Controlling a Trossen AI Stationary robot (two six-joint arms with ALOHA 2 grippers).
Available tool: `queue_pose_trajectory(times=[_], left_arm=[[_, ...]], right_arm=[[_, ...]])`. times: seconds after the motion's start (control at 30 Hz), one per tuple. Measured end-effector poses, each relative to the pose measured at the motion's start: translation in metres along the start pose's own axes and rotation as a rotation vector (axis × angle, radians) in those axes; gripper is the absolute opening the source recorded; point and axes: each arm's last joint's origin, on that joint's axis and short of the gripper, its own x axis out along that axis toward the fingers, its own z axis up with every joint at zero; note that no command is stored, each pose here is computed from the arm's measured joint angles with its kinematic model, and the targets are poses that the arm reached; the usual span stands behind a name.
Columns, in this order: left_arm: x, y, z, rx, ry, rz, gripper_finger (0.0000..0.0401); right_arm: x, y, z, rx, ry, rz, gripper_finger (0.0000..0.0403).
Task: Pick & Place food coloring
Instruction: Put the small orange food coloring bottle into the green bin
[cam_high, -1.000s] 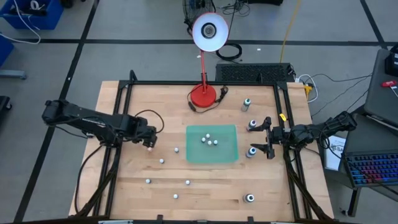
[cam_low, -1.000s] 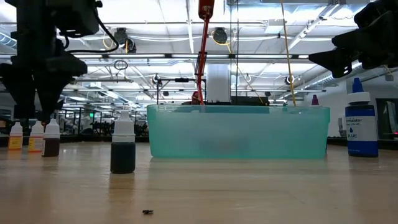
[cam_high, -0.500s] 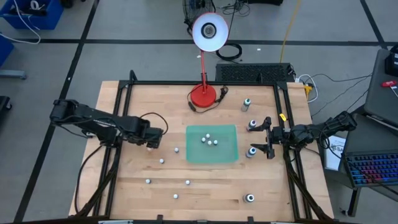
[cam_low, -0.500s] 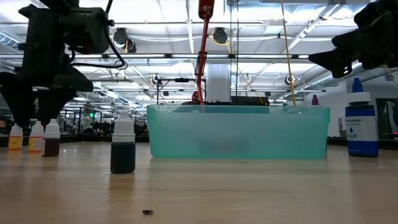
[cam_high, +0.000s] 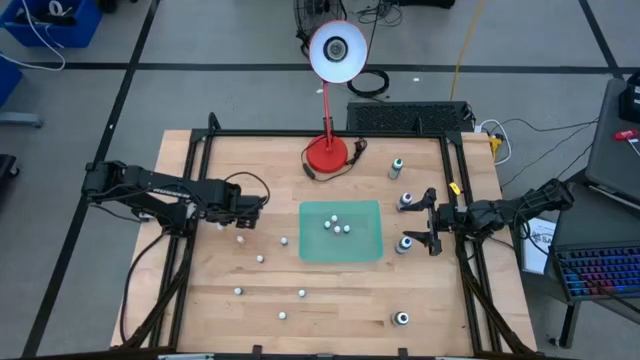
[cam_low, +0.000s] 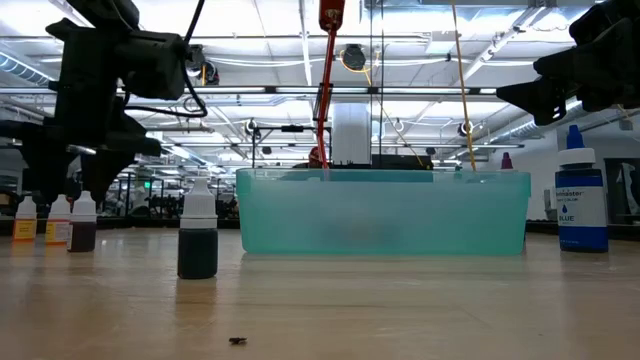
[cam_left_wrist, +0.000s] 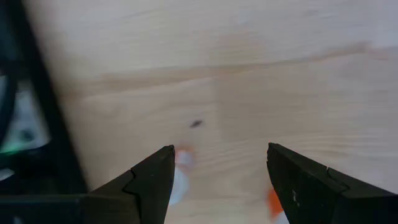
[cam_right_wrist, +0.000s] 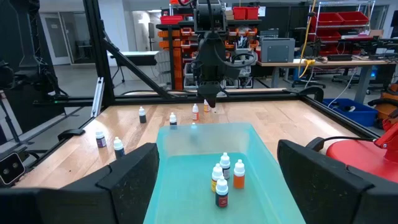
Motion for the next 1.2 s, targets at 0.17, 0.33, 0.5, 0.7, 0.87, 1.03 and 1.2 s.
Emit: queue_pose_trajectory(times=[0.17,0.33,0.5,0.7,0.87,1.03,1.2], left_arm=[[0.0,0.007,-0.002,-0.048,0.023,0.071,0.0255],[-0.001,0.007,-0.003,-0.044,0.053,0.064,0.0255],[-0.001,0.006,-0.007,-0.018,0.07,0.06,0.0255],[0.001,0.004,-0.01,0.001,0.069,0.075,0.0255],[0.007,0.0,-0.01,0.006,0.076,0.119,0.0255],[0.013,-0.003,-0.01,0.023,0.098,0.153,0.0255],[0.016,-0.005,-0.01,0.026,0.093,0.17,0.0255]], right_arm=[[0.0,0.0,0.0,0.0,0.0,0.0,0.0313],[0.0,0.0,0.0,0.0,0.0,0.0,0.0313],[0.0,0.0,0.0,0.0,0.0,0.0,0.0313],[0.0,0.0,0.0,0.0,0.0,0.0,0.0313],[0.0,0.0,0.0,0.0,0.0,0.0,0.0313],[0.0,0.0,0.0,0.0,0.0,0.0,0.0313],[0.0,0.0,0.0,0.0,0.0,0.0,0.0313]])
